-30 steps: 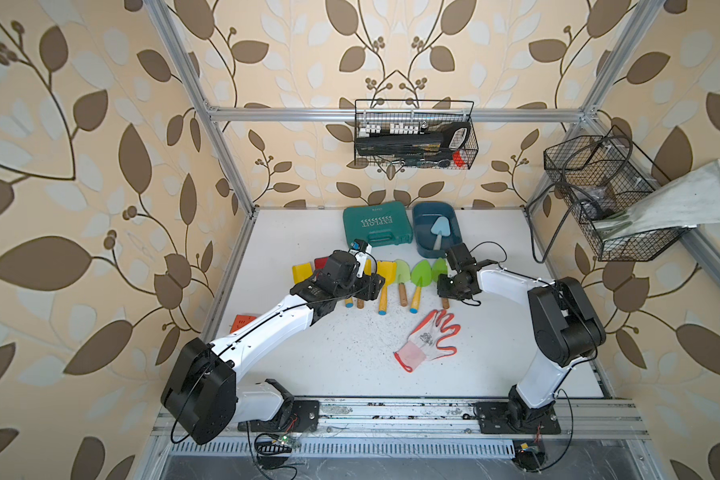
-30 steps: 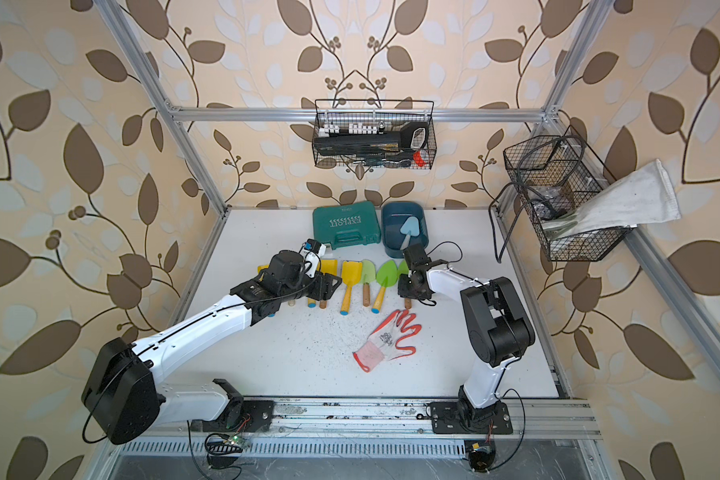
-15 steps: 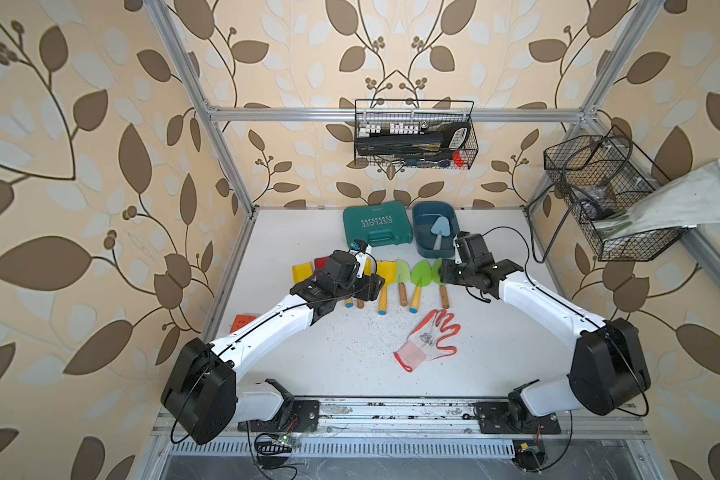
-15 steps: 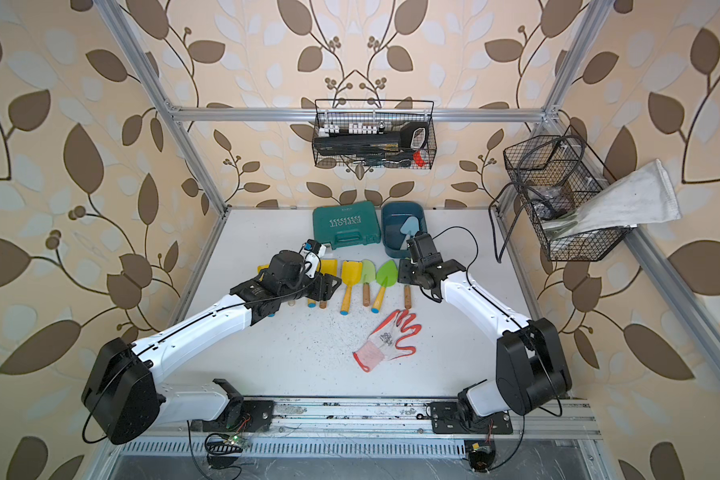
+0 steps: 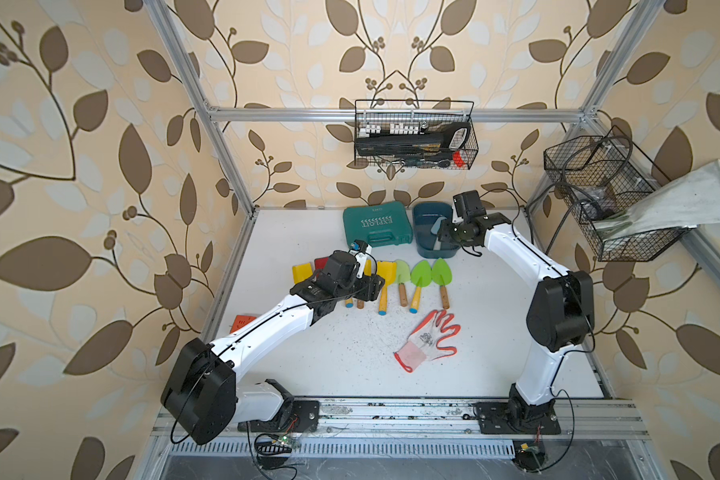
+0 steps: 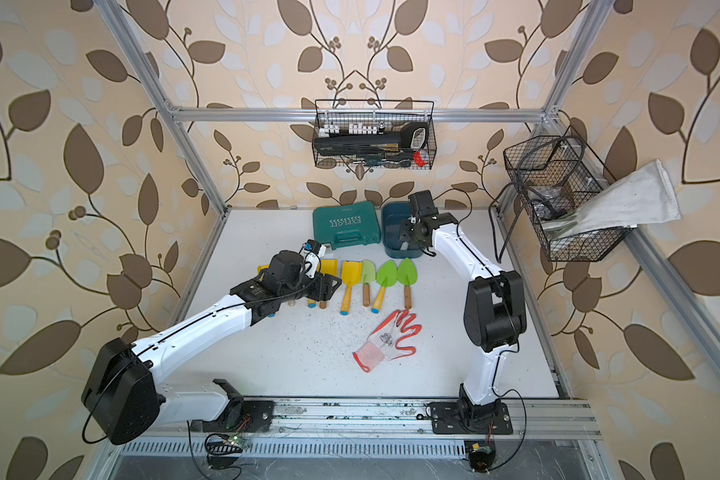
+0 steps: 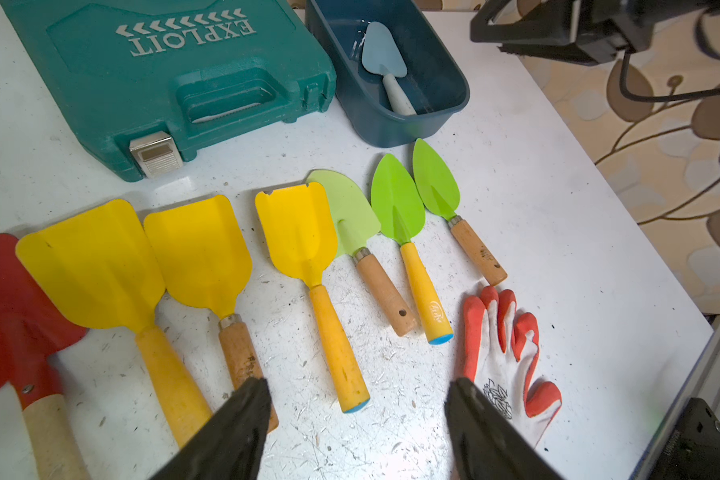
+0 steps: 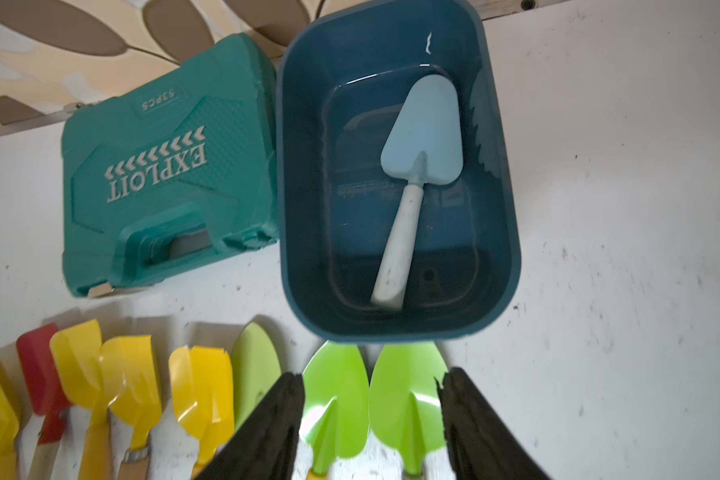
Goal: Take the shovel out of the storage box
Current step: Place the shovel at the center of the board, then pick up the shovel from the storage box, then place the shovel at the center of the board.
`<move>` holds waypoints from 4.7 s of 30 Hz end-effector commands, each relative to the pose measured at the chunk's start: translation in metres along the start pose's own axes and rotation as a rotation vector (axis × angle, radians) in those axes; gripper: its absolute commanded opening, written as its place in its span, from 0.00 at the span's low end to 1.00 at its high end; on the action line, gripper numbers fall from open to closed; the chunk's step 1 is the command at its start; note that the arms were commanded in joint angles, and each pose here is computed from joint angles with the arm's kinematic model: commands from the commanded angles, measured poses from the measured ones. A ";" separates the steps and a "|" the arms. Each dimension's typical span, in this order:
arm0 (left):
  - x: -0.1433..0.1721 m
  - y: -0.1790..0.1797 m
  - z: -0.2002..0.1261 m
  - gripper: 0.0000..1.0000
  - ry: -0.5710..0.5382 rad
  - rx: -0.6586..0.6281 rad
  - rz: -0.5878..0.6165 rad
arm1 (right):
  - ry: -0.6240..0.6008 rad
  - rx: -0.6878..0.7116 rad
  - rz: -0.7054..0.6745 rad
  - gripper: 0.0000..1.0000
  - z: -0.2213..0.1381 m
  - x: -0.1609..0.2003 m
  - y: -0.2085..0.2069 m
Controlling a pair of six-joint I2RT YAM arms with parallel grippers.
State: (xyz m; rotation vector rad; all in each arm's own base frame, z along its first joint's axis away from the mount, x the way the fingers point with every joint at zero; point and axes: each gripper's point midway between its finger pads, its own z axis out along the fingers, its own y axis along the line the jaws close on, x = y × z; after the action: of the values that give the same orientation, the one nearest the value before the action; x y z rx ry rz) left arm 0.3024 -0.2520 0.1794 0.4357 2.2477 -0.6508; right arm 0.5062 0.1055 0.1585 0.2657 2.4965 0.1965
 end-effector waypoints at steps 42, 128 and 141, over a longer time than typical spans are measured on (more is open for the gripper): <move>-0.015 -0.014 0.001 0.72 -0.008 0.047 0.004 | 0.220 0.132 0.041 0.27 0.145 0.006 -0.026; -0.016 -0.010 -0.005 0.73 -0.011 0.016 -0.006 | 0.265 0.092 0.131 0.17 0.040 0.158 -0.105; -0.017 -0.001 -0.006 0.76 -0.023 -0.032 -0.005 | 0.116 0.099 0.072 0.54 0.008 0.132 -0.096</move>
State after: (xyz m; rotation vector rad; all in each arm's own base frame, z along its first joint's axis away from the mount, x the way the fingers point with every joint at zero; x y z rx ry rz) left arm 0.3037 -0.2504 0.1730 0.4300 2.2941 -0.6221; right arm 0.3917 0.0453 0.0357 0.4339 2.6904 0.1497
